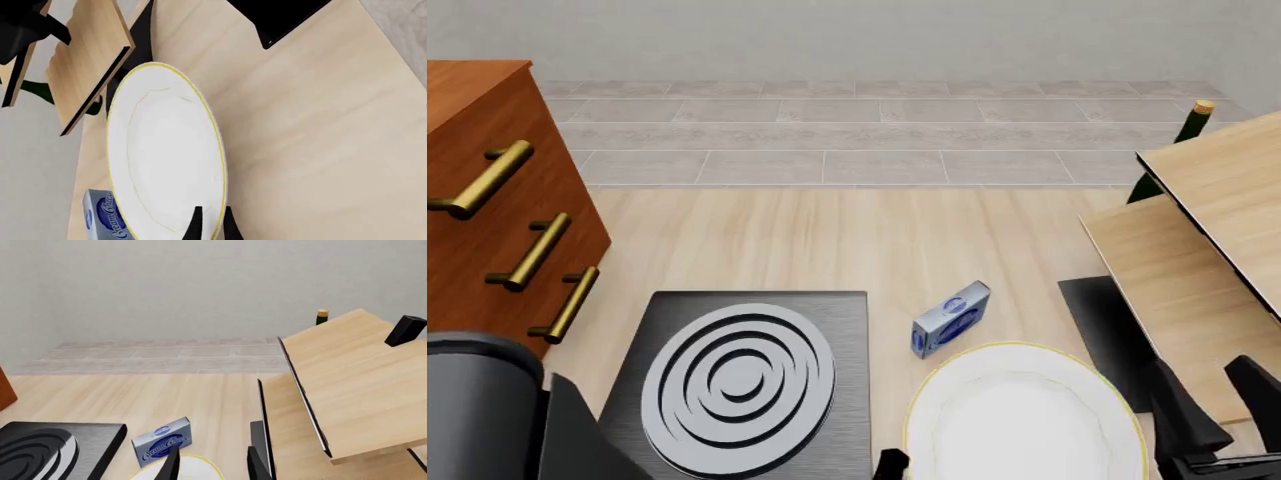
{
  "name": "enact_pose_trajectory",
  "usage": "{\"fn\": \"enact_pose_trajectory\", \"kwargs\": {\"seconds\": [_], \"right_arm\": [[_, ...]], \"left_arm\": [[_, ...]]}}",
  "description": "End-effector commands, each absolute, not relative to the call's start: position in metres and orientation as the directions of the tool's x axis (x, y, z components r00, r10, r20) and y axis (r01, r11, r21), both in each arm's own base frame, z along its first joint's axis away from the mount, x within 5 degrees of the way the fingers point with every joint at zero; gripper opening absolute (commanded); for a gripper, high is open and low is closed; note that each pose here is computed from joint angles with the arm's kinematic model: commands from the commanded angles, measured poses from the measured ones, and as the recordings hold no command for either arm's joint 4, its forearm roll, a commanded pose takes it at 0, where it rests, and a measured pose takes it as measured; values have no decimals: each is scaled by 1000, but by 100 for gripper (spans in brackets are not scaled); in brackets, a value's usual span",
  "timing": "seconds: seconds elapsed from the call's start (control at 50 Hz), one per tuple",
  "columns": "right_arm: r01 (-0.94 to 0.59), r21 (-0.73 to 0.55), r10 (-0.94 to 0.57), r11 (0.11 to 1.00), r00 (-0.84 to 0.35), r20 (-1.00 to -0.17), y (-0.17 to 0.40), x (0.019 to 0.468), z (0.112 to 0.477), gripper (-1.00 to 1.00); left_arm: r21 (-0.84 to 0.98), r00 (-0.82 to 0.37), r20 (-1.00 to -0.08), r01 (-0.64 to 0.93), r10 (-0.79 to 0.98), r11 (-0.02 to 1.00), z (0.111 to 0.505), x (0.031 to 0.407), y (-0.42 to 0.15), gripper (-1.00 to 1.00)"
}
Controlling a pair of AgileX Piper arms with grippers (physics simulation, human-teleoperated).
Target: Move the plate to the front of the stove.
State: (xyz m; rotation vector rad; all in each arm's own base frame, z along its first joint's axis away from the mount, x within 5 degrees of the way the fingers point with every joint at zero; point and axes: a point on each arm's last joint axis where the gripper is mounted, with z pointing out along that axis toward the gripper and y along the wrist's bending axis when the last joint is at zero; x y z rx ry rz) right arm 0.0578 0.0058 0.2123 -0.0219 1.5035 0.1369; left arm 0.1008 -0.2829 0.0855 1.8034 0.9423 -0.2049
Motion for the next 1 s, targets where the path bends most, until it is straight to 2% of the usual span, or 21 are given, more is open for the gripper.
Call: {"fn": "enact_pose_trajectory", "kwargs": {"seconds": [0.02,0.3,0.7,1.0], "right_arm": [[-104,72,79,992,63,-995,6,57,212,100],[-105,74,81,992,70,-994,6,57,213,100],[-103,73,80,992,72,-994,6,58,213,100],[-104,75,83,992,76,-994,6,59,214,100]], "left_arm": [[788,787,-325,532,524,-310,59,112,-284,-100],[803,801,-310,509,513,-310,65,111,-282,-100],[846,840,-291,449,458,-287,108,103,-285,-100],[873,864,-258,400,433,-279,125,100,-281,-100]]}}
